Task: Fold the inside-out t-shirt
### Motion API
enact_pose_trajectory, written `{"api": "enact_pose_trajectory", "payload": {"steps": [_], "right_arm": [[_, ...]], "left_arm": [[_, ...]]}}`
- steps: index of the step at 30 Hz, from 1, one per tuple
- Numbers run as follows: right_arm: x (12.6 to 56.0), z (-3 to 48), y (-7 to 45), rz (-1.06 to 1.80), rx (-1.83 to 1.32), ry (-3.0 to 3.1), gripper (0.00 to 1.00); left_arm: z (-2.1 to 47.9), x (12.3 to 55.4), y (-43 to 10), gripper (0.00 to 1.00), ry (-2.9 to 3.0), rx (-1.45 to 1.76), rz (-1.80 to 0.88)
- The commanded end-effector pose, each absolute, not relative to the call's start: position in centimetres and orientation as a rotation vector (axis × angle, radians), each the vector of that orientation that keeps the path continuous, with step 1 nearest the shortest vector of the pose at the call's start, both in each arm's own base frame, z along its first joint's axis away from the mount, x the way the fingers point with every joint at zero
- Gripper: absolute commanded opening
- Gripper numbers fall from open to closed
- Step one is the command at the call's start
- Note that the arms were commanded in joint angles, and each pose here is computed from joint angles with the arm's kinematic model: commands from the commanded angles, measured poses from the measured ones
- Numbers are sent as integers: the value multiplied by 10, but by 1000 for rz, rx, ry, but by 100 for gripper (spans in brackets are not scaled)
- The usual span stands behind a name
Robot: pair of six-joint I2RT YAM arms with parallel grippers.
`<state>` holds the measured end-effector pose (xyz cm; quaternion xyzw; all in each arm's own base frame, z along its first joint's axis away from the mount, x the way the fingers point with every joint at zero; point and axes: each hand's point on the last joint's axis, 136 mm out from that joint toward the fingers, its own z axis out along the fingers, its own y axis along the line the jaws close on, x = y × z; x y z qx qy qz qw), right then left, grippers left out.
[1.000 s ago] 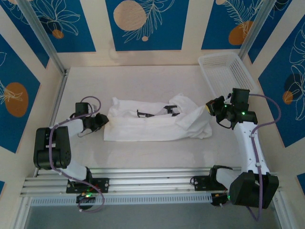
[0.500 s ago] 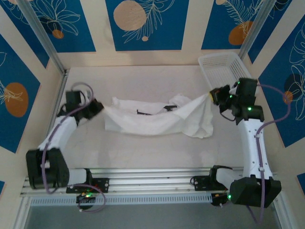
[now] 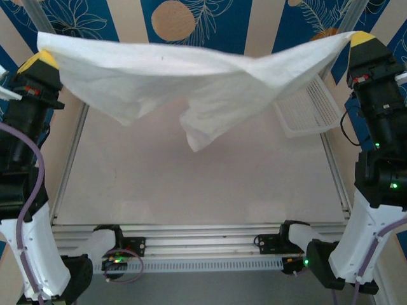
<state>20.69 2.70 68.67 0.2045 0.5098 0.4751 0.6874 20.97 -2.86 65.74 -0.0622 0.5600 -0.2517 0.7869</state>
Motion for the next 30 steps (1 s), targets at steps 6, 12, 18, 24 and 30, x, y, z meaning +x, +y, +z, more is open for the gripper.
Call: {"api": "enact_pose_trajectory", "payload": {"steps": [6,12,18,24,30], "right_arm": [[187,715,25,982,373,1059,0],[164,731,22,932,345,984,0],[216,711,19,960,393,1088,0],[338,649,38,1058,422,1352,0],[479,547,81,1113,479,1645,0]], "left_arm": [[652,198,-6,0,1184,-222,-411],[646,199,-5,0,1196,-227,-406],[616,240,-4,0,1283,-253,-418],[537,326,1,0,1486,-310,-405],[412,434,9,0,1755,-416,-396]]}}
